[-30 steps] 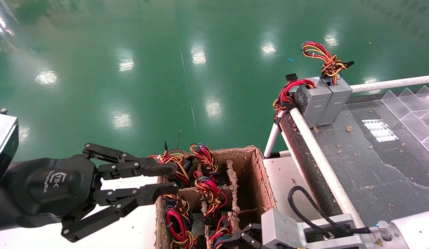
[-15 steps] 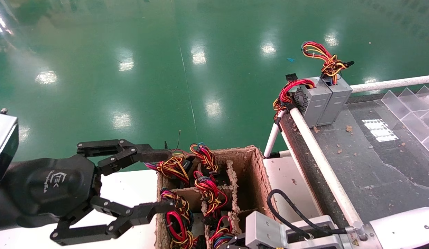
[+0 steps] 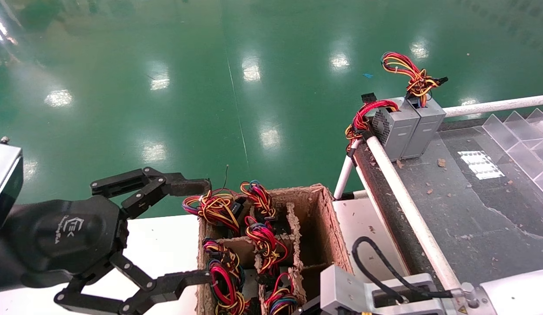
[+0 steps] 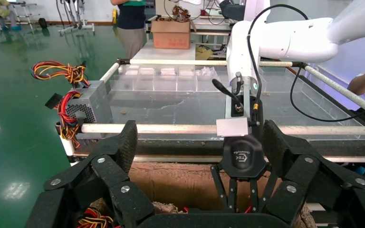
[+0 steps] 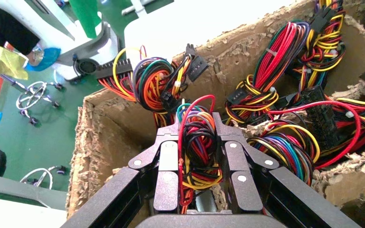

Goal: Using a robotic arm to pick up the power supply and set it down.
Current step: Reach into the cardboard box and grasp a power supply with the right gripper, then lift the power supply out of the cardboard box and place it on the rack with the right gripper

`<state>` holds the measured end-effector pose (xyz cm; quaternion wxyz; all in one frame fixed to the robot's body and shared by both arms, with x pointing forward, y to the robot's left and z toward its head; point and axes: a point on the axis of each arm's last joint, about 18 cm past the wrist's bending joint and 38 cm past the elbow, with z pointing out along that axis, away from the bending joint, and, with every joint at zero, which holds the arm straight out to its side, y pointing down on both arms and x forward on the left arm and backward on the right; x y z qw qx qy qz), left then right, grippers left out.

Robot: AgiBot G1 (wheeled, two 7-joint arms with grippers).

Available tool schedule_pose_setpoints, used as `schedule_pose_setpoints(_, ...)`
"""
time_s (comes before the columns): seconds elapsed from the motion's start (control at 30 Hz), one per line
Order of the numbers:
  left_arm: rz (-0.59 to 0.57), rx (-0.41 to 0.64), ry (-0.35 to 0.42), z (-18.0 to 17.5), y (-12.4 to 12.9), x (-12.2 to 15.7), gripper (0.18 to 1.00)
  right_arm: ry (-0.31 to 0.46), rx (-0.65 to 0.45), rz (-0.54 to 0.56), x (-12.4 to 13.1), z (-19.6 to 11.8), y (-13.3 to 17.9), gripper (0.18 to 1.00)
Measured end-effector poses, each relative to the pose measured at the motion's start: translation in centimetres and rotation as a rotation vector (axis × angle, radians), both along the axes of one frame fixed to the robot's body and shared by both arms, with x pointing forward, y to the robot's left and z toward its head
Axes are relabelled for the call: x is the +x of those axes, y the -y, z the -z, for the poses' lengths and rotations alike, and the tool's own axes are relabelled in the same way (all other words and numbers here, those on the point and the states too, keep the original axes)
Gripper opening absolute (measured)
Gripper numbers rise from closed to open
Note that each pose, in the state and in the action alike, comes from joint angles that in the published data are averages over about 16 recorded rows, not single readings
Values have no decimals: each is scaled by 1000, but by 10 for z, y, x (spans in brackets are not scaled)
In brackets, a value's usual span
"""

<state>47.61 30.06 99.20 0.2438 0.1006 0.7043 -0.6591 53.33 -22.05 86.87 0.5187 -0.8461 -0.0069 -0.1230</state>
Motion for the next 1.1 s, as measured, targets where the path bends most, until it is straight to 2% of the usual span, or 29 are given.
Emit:
schedule_pose_setpoints(0.3,0,0,0,0,0,0,969,31,122,4,-6,-29,19,306)
schedule_pose_setpoints(0.57,0,0,0,0,0,0,997,119,296,10,-16,-86,49,301)
schedule_pose_setpoints(0.87,0,0,0,0,0,0,1001,347,439,75,-36,-167,103,298)
schedule_pose_setpoints(1.1,0,0,0,0,0,0,1001,547,449,227,-43,-214,150,298)
